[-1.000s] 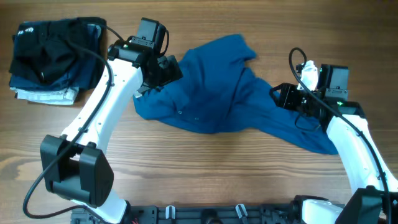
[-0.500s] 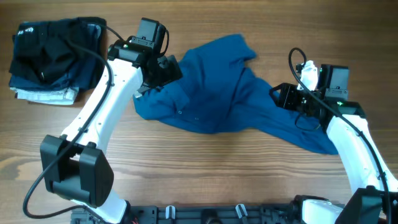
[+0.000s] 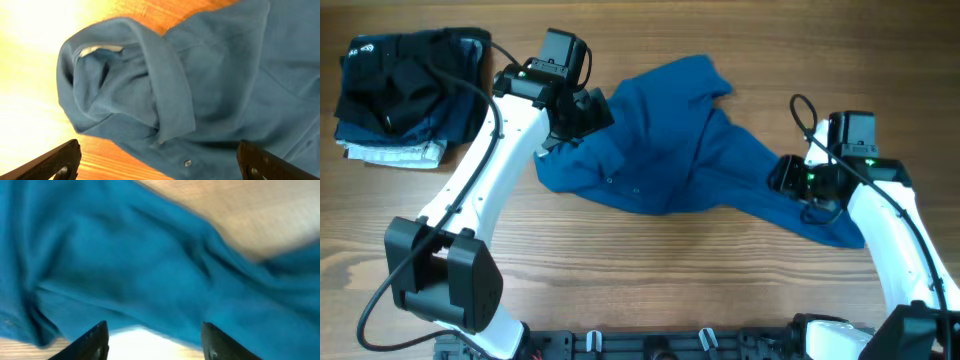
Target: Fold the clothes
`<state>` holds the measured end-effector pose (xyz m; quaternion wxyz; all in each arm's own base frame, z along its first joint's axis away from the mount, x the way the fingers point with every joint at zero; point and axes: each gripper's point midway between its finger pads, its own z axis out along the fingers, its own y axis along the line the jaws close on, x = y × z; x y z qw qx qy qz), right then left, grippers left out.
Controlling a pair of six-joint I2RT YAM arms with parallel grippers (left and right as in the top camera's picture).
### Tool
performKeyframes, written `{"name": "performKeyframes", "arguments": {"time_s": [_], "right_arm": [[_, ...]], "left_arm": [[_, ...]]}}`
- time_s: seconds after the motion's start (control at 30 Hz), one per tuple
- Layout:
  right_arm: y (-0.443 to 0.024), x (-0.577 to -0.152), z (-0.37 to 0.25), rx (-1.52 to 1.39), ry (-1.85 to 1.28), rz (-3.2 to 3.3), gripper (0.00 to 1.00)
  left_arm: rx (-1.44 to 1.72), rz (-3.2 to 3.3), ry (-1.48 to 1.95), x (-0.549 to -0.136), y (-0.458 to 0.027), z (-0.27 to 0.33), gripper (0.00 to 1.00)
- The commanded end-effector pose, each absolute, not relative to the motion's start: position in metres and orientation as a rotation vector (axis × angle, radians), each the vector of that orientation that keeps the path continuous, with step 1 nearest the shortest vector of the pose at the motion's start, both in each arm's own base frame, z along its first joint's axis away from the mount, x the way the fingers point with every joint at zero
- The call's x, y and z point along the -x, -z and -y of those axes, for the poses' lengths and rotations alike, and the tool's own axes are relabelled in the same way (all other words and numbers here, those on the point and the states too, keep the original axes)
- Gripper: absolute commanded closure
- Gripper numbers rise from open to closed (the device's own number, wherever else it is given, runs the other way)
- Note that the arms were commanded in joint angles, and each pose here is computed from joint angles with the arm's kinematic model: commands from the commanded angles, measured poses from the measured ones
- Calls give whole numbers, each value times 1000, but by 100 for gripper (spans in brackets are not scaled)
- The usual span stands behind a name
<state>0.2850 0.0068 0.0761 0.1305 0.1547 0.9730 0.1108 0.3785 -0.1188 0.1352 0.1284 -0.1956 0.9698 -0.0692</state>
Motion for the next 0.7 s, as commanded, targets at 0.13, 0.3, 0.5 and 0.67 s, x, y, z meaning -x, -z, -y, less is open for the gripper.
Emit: {"name": "performKeyframes", "arguments": {"time_s": [0.13, 0.3, 0.5, 0.67], "right_arm": [[-107, -259, 51, -819, 33, -2821, 28], [-87, -259, 88, -1019, 75, -2726, 28], [-68, -271, 117, -1095, 84, -2689, 29], [-28, -278, 120, -1123, 86, -2765, 29]], "left_arm": [[582, -2780, 183, -389, -136, 115, 0], [598, -2704, 53, -400, -140, 96, 0], [596, -2681, 70, -405, -142, 98, 0], [595, -2671, 77, -408, -143, 99, 0]]}}
